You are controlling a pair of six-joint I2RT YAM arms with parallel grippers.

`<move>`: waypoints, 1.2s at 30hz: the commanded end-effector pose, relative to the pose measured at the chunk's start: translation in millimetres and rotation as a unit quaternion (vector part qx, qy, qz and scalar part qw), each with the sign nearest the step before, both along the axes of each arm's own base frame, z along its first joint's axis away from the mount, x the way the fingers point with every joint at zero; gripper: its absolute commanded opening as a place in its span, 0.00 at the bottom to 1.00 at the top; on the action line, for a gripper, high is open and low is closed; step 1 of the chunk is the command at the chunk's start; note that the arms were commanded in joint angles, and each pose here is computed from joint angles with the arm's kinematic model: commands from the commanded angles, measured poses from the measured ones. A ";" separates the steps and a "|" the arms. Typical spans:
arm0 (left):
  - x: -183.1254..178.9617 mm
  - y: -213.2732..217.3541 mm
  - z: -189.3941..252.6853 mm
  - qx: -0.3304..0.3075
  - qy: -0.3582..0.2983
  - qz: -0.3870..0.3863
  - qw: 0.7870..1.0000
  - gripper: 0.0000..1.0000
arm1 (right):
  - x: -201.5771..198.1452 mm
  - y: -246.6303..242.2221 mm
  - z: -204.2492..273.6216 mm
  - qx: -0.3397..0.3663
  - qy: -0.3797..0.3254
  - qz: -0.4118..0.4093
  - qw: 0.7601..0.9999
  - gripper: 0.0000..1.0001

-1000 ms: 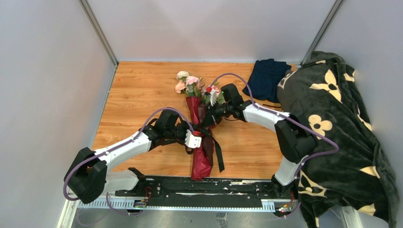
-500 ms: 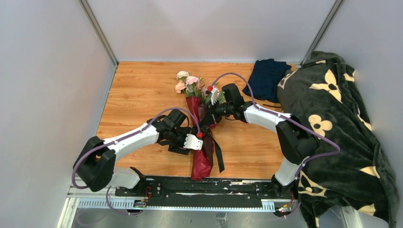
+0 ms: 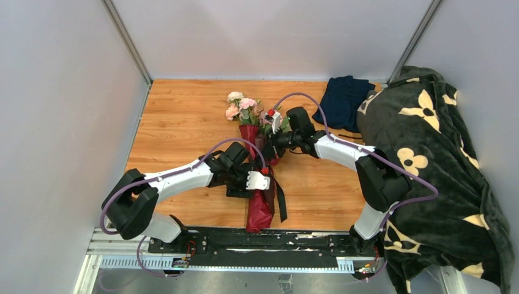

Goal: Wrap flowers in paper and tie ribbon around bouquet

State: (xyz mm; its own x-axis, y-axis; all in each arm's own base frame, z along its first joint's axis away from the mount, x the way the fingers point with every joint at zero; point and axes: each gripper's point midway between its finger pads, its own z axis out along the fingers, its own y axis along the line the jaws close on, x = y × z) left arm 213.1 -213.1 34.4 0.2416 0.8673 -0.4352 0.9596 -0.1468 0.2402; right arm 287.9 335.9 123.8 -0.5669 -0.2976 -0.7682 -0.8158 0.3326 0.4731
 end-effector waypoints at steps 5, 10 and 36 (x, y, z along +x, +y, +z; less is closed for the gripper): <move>-7.3 -4.2 5.2 -0.033 0.088 0.232 0.968 0.81 | 2.0 -6.6 4.1 0.012 -0.001 -0.010 1.000 0.00; 6.9 -2.9 -3.0 -0.052 0.062 0.293 0.953 0.73 | 1.3 -4.3 5.0 0.020 0.003 -0.006 1.000 0.00; 76.1 82.4 10.1 0.096 -0.165 0.107 0.976 0.00 | -28.3 -105.3 -55.4 -0.078 0.114 -0.193 0.971 0.00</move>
State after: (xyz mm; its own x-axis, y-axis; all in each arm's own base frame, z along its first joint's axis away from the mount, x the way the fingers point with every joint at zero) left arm 263.6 -157.9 45.9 -0.0006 0.9327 -0.3606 0.9029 0.1555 0.4007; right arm 282.4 257.2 104.8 -0.6955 -0.1616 -0.7001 -0.6442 0.5718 0.5080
